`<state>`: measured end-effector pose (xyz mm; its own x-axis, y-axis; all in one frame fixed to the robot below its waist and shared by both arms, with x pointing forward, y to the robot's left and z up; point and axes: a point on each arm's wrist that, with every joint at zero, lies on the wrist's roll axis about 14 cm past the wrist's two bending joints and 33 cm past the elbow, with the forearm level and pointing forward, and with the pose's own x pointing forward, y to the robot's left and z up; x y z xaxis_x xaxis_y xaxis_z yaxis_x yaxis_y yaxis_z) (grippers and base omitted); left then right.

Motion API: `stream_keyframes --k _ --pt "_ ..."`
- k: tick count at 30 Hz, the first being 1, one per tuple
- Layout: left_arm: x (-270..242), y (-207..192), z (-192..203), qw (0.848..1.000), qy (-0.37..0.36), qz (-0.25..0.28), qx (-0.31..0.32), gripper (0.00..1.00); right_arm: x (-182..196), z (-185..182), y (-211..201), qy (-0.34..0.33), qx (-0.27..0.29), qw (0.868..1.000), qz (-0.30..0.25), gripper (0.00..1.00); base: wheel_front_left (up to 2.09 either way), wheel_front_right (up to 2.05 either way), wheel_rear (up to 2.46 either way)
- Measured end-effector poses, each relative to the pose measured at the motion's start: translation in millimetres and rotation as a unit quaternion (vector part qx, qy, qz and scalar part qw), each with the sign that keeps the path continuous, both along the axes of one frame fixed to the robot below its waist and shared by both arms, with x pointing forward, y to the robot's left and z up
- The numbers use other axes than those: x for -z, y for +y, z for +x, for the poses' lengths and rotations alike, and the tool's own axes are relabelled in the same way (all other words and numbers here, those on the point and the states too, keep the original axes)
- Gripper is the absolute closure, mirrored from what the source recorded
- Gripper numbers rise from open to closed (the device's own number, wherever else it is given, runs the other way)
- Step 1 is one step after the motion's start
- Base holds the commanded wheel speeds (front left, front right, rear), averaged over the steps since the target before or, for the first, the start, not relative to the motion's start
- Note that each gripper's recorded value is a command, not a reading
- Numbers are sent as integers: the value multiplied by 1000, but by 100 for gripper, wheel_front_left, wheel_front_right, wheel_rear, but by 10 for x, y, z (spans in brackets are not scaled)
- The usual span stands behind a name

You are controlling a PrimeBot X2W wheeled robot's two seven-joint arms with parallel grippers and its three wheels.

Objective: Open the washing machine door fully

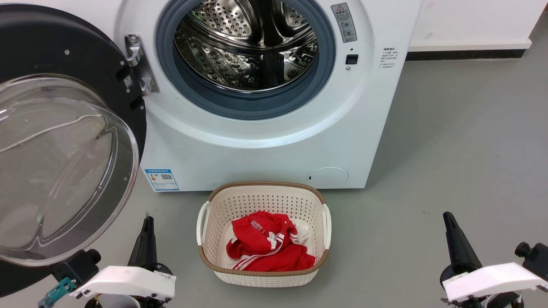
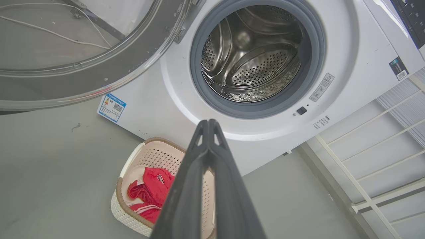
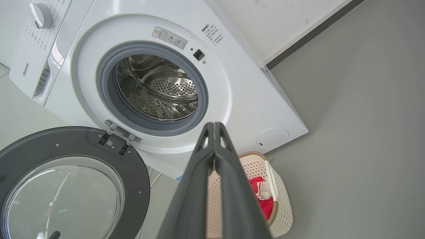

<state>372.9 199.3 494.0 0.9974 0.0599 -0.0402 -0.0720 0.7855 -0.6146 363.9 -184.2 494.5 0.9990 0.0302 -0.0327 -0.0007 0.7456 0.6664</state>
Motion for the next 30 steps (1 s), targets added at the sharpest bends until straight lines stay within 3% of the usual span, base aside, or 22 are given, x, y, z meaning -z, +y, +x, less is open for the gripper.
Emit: stream_keyframes --k 30 --pt "23 14 54 981 4 -194 0 100 -36 114 -71 3 15 984 179 100 0 0 0"
